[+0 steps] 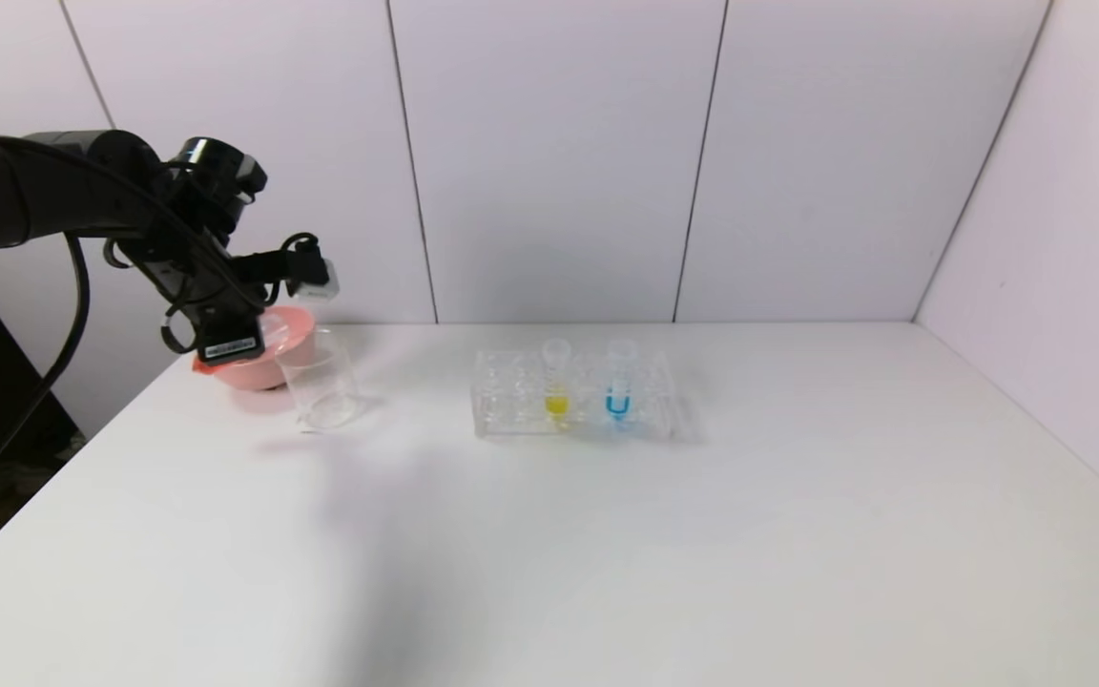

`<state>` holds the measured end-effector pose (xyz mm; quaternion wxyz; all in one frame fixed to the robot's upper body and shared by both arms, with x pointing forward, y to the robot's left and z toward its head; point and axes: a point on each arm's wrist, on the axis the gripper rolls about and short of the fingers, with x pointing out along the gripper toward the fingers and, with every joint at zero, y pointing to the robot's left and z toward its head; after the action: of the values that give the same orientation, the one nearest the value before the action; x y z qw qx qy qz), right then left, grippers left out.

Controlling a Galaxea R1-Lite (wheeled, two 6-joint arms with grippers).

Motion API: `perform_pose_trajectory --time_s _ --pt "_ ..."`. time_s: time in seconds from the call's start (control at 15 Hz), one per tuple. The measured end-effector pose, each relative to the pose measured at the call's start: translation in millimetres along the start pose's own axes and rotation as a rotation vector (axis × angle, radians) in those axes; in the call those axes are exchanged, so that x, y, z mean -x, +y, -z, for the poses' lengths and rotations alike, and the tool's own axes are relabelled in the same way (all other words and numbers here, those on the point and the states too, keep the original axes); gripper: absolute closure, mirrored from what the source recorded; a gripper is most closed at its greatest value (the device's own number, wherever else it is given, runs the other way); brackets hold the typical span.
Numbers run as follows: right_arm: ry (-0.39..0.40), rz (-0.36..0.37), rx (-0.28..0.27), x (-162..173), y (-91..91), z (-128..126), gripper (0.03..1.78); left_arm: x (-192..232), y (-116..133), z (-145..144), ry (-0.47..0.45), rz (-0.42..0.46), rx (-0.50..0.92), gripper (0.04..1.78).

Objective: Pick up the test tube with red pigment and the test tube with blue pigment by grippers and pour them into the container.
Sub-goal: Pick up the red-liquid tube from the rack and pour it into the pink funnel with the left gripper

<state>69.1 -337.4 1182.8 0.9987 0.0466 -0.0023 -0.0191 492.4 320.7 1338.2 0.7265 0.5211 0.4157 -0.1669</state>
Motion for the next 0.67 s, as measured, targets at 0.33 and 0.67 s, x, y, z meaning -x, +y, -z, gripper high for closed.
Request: perform_pose_trajectory --time_s 0.33,0.67 --pt "0.000 0.000 0.000 0 0.0 0 0.04 -6 -4 -9 0.038 -0.022 -0.031 1.38" --pt "0.000 0.000 0.000 0 0.0 0 0.04 -11 -8 -20 0.085 -0.064 -0.059 1.38"
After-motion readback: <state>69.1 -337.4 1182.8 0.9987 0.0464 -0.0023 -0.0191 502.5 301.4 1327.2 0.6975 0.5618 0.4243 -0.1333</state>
